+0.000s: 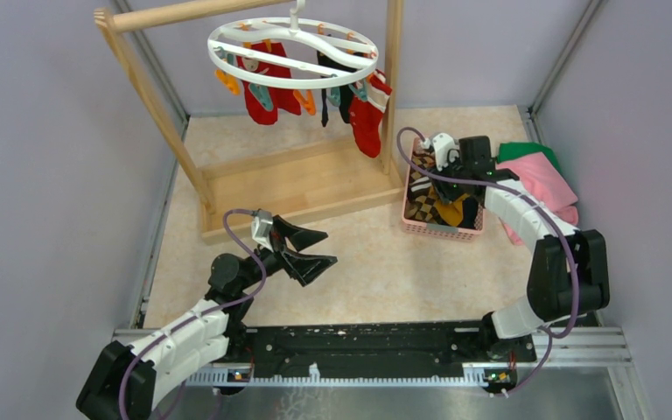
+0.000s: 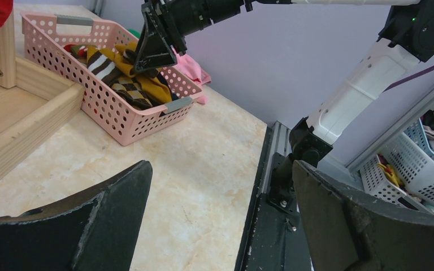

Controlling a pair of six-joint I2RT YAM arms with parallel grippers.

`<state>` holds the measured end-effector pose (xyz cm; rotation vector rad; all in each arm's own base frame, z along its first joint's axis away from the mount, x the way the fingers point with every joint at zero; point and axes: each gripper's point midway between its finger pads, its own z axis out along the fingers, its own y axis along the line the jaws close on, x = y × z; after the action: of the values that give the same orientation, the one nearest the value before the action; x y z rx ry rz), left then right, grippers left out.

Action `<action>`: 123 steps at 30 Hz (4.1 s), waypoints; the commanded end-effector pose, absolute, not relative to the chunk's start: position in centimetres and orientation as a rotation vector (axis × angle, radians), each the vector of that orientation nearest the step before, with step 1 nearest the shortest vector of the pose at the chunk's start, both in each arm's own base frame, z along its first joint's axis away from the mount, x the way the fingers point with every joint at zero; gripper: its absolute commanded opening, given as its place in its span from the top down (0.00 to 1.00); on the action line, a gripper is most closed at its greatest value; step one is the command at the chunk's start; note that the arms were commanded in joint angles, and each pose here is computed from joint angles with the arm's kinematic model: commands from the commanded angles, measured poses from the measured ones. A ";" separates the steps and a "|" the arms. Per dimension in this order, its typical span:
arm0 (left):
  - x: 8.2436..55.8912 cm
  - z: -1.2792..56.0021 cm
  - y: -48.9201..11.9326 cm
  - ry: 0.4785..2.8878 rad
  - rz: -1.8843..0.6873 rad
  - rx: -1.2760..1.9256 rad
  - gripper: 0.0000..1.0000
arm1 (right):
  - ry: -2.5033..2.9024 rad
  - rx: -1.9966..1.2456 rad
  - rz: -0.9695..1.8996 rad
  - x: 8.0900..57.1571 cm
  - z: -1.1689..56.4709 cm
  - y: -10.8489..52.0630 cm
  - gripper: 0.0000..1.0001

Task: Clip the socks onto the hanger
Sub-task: Pick up the sock from the bin, then adjust the sock.

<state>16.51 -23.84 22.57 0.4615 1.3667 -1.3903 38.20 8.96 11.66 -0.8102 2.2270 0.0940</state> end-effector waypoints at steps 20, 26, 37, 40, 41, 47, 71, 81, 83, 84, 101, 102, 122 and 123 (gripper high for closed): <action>16.1 23.7 -23.7 1.300 -1.390 0.483 0.00 | 2.105 -0.693 0.109 39.5 17.3 6.9 0.91; 16.1 23.7 -23.8 1.295 -1.388 0.494 0.00 | 2.053 -0.704 0.149 39.0 19.2 7.5 1.00; 14.4 26.3 -24.2 1.157 -1.425 0.617 0.00 | 1.796 -0.791 0.169 36.7 31.0 7.8 1.00; 14.2 26.9 -24.2 1.126 -1.423 0.637 0.00 | 1.731 -0.826 0.192 36.0 34.9 8.6 1.00; 14.0 27.0 -24.3 1.114 -1.421 0.651 0.01 | 1.709 -0.838 0.206 35.6 36.0 8.9 1.00; 12.9 28.6 -24.4 1.006 -1.380 0.768 0.01 | 1.596 -0.923 0.336 32.9 41.4 11.2 1.00; 13.2 32.7 -25.2 0.816 -1.261 0.896 0.01 | 1.305 -1.669 0.868 17.9 33.5 24.5 1.00; 15.2 31.6 -28.8 0.840 -1.277 0.923 0.12 | 1.236 -1.715 1.083 15.9 32.1 26.8 1.00; 15.5 31.3 -29.4 0.842 -1.274 0.932 0.13 | 1.238 -1.712 1.107 15.8 31.9 27.0 1.00; 15.6 31.3 -29.6 0.842 -1.275 0.937 0.14 | 1.240 -1.711 1.113 15.8 31.9 27.0 1.00; 15.8 30.5 -32.4 0.860 -1.322 0.976 0.42 | 1.250 -1.704 1.137 15.8 31.6 27.3 1.00; 15.8 30.6 -32.5 0.858 -1.324 0.978 0.44 | 1.254 -1.703 1.139 15.8 31.5 27.3 1.00; 13.8 30.8 -29.4 0.898 -1.399 0.798 1.00 | 1.330 -1.599 1.060 17.4 30.3 26.7 0.39; 13.5 30.9 -29.4 0.894 -1.414 0.806 1.00 | 1.329 -1.597 1.072 17.4 30.2 26.8 0.39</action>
<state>14.83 -30.08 28.45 0.8310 0.9918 -1.3698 17.14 26.48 29.25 -1.6193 1.3958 1.0853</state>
